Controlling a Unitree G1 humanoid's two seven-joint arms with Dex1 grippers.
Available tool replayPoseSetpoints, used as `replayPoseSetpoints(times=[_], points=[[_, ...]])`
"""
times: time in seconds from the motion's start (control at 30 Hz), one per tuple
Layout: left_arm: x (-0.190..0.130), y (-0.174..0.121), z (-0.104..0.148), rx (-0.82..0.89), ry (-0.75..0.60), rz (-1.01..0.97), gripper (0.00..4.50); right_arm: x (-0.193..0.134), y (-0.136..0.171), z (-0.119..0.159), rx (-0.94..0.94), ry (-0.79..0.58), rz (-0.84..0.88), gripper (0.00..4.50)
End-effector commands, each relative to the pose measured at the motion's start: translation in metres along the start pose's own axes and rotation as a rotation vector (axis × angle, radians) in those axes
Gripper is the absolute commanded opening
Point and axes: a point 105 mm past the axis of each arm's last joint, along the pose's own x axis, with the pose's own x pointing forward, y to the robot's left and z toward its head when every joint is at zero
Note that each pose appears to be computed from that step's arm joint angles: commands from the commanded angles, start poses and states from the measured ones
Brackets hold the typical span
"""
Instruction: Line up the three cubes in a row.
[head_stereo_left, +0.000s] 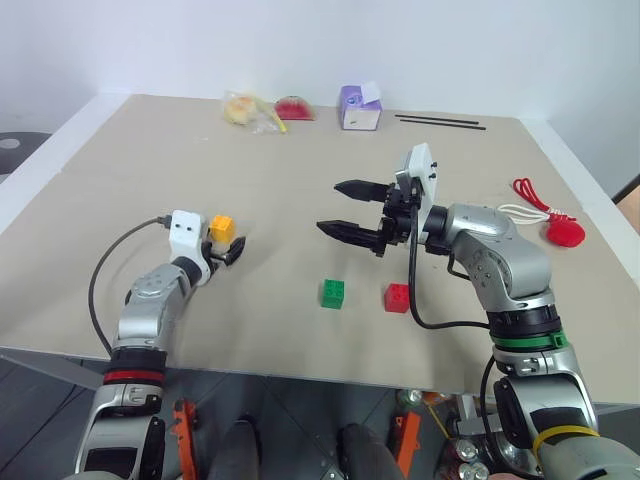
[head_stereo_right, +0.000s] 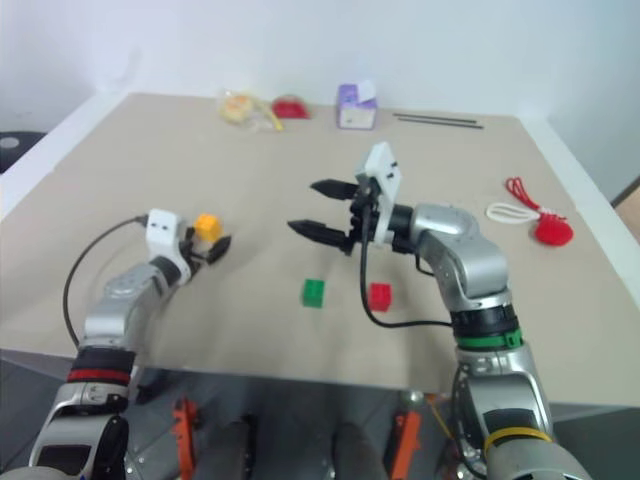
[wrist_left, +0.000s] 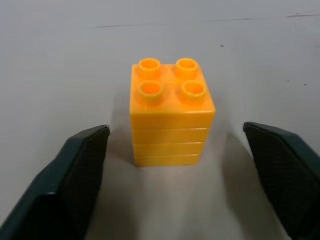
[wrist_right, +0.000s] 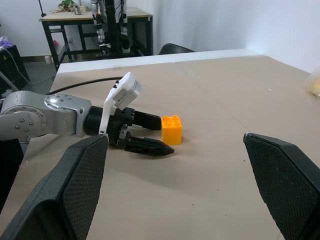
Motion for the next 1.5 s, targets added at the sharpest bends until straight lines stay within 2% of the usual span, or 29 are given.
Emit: replayPoseSetpoints(times=[0.03,0.2,0.3,0.53,0.67,0.8,1.13,1.5], points=[[0.004,0.001,0.018,0.027,-0.055,0.009,2.95,-0.003,0.004,0.015,-0.037,-0.042,0.013,4.5],[0.004,0.004,0.019,0.029,-0.06,0.014,1.3,-0.005,0.003,0.016,-0.026,-0.048,0.012,4.5],[0.003,0.003,0.022,0.025,-0.065,-0.001,1.3,-0.007,0.004,0.017,-0.021,-0.052,0.018,4.5],[-0.024,-0.062,0.025,0.1,-0.057,-0.515,1.3,-0.04,0.017,0.021,0.011,-0.017,0.135,4.5],[-0.042,-0.076,0.019,0.158,-0.007,-0.721,1.3,-0.061,0.025,0.005,-0.023,0.092,0.191,4.5],[-0.053,-0.083,0.012,0.217,0.043,-0.869,1.3,-0.072,0.024,-0.001,-0.044,0.117,0.184,4.5],[-0.05,-0.082,0.001,0.362,0.093,-1.005,1.3,-0.075,0.027,-0.001,-0.049,0.128,0.187,4.5],[-0.046,-0.075,-0.002,0.412,0.145,-1.112,1.3,-0.077,0.03,0.0,-0.046,0.137,0.191,4.5]])
